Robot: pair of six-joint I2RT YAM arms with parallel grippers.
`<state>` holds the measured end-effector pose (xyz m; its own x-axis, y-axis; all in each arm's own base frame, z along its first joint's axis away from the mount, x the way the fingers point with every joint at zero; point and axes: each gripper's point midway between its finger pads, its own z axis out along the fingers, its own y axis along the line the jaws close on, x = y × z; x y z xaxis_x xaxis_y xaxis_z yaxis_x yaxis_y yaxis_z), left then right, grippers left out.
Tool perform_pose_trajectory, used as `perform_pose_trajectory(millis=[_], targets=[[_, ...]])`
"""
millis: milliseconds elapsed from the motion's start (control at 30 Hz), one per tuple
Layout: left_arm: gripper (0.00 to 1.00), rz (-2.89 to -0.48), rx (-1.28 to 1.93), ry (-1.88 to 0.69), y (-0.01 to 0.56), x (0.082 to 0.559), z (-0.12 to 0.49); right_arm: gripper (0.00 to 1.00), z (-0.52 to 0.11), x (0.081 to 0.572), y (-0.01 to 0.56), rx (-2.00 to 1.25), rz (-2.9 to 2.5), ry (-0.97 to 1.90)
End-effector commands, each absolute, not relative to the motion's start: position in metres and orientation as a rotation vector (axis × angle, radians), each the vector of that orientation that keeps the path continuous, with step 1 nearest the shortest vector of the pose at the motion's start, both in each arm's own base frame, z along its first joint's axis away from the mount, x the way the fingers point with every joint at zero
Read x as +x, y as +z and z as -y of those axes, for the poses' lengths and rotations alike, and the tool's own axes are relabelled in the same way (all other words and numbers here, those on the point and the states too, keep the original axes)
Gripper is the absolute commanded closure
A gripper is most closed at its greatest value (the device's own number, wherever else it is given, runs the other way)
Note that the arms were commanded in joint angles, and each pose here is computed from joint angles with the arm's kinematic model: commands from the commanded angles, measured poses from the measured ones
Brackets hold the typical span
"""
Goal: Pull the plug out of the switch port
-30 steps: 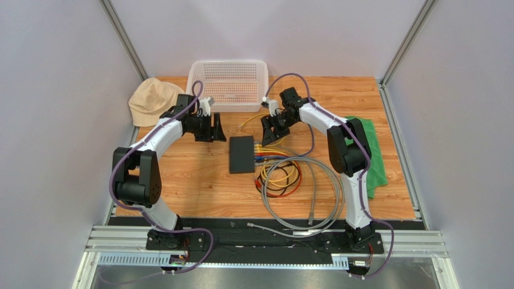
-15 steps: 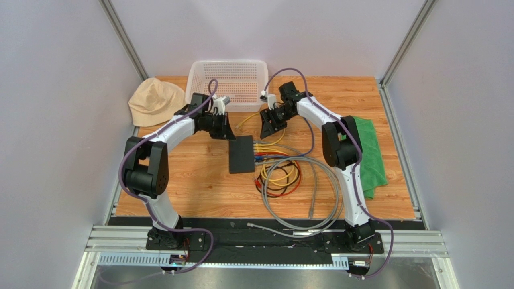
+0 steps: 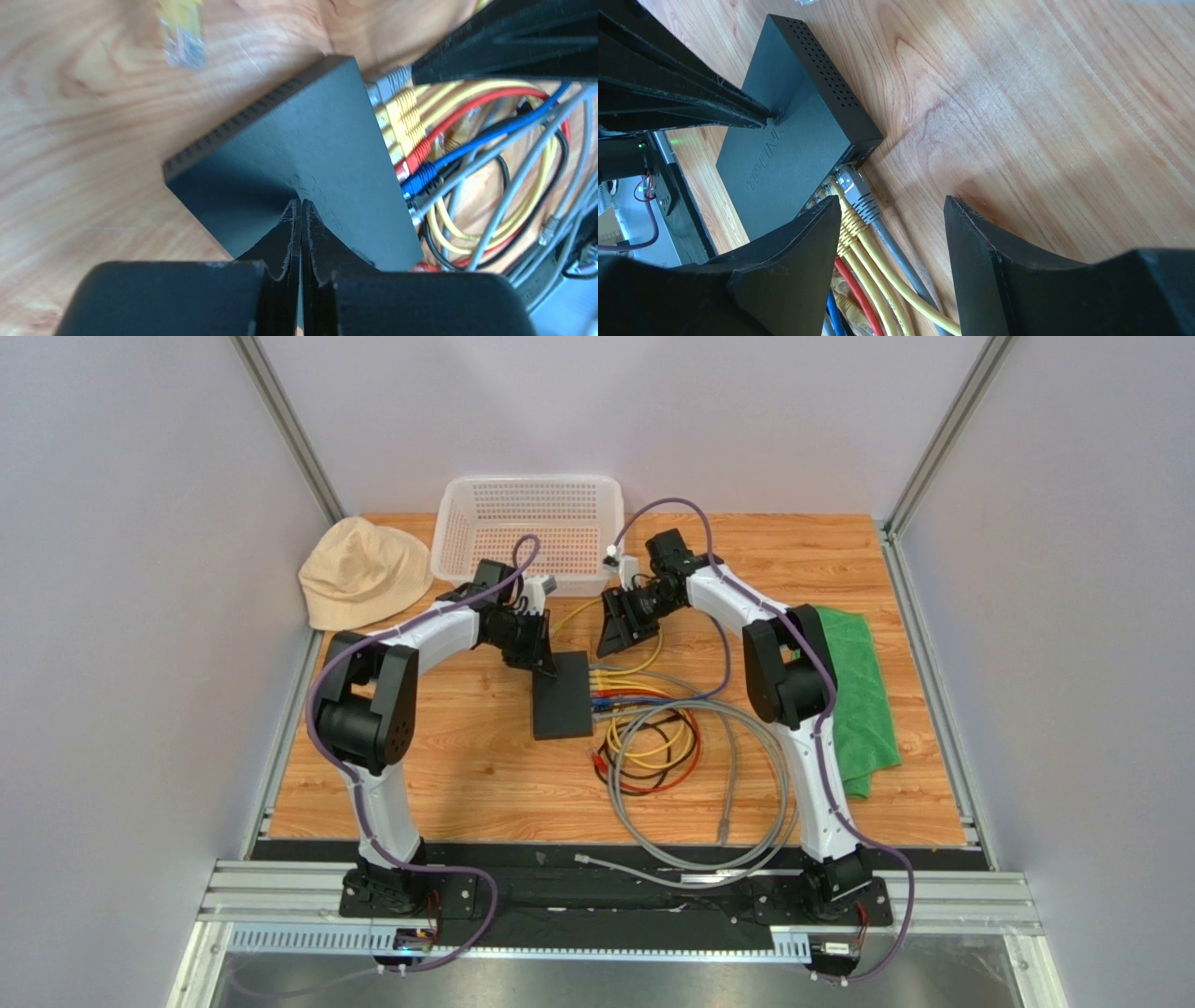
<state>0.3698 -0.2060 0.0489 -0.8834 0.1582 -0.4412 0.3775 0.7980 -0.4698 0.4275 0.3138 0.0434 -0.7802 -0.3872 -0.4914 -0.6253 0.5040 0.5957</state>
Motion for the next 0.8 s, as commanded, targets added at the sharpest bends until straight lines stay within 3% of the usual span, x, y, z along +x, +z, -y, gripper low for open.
perform_pose_trajectory(millis=[0, 133, 200, 233, 367, 500, 767], targets=[[1.0, -2.627, 0.407, -0.687, 0.039, 0.383, 0.197, 0.4, -0.32, 0.427, 0.038, -0.813, -2.468, 1.185], [0.97, -2.627, 0.406, -0.668, 0.046, 0.383, 0.194, 0.41, -0.321, 0.423, 0.035, -0.818, -2.478, 1.186], [0.76, -2.583, 0.39, -0.661, 0.07, 0.384, 0.192, 0.41, -0.319, 0.422, 0.033, -0.822, -2.483, 1.176], [0.6, -2.585, 0.372, -0.646, 0.077, 0.382, 0.188, 0.41, -0.318, 0.422, 0.034, -0.819, -2.486, 1.172], [0.41, -2.554, 0.306, -0.563, 0.101, 0.378, 0.175, 0.41, -0.318, 0.421, 0.036, -0.823, -2.485, 1.167], [0.39, -2.637, 0.273, -0.536, 0.082, 0.379, 0.173, 0.41, -0.318, 0.422, 0.034, -0.818, -2.491, 1.16], [0.5, -2.718, 0.276, -0.517, 0.05, 0.384, 0.181, 0.41, -0.314, 0.419, 0.031, -0.835, -2.502, 1.14]])
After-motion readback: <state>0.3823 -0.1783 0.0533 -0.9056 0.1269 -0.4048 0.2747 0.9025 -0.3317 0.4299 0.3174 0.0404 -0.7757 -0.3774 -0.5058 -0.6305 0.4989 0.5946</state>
